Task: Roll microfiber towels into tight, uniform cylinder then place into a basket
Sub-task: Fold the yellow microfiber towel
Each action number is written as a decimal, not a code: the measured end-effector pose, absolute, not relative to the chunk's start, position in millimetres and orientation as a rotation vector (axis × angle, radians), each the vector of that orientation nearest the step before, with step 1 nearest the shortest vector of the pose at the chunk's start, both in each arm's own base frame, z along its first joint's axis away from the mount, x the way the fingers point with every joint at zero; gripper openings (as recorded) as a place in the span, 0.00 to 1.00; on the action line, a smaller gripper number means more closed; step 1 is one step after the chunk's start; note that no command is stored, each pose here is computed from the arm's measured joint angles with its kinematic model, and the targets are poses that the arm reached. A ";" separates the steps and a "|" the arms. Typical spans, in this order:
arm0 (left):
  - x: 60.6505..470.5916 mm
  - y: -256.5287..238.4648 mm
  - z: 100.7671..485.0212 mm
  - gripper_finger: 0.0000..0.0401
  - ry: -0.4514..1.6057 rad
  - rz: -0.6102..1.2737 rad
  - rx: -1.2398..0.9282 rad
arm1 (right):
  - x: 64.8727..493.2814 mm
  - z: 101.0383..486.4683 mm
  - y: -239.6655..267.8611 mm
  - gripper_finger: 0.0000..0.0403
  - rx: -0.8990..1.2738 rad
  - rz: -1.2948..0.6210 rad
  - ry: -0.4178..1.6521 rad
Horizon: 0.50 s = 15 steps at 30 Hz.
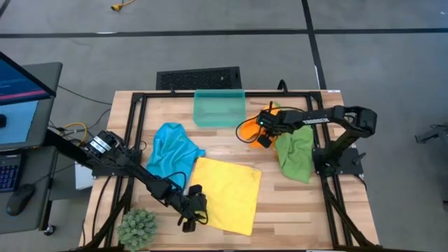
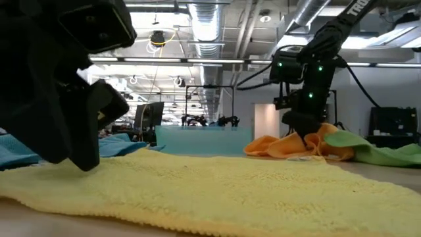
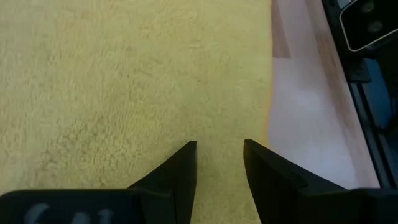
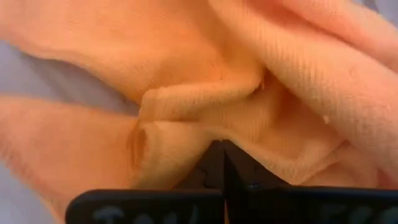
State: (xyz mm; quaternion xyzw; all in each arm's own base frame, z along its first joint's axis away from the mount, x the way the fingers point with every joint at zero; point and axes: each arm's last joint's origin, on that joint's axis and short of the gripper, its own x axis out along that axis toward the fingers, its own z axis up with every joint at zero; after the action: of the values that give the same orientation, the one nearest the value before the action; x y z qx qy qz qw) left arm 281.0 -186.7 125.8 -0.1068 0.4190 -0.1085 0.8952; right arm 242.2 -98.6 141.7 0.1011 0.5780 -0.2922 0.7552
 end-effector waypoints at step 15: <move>291.6 -204.5 164.1 0.31 0.953 -0.139 -0.006 | 232.8 212.1 -20.2 0.06 0.098 -0.379 0.994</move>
State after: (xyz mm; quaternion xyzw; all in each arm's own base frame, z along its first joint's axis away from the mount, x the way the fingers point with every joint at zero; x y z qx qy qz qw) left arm 291.6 -204.5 164.1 -0.0030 0.4585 -0.0671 0.8862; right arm 232.8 -20.2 212.1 0.0467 0.4738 -0.1808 0.8606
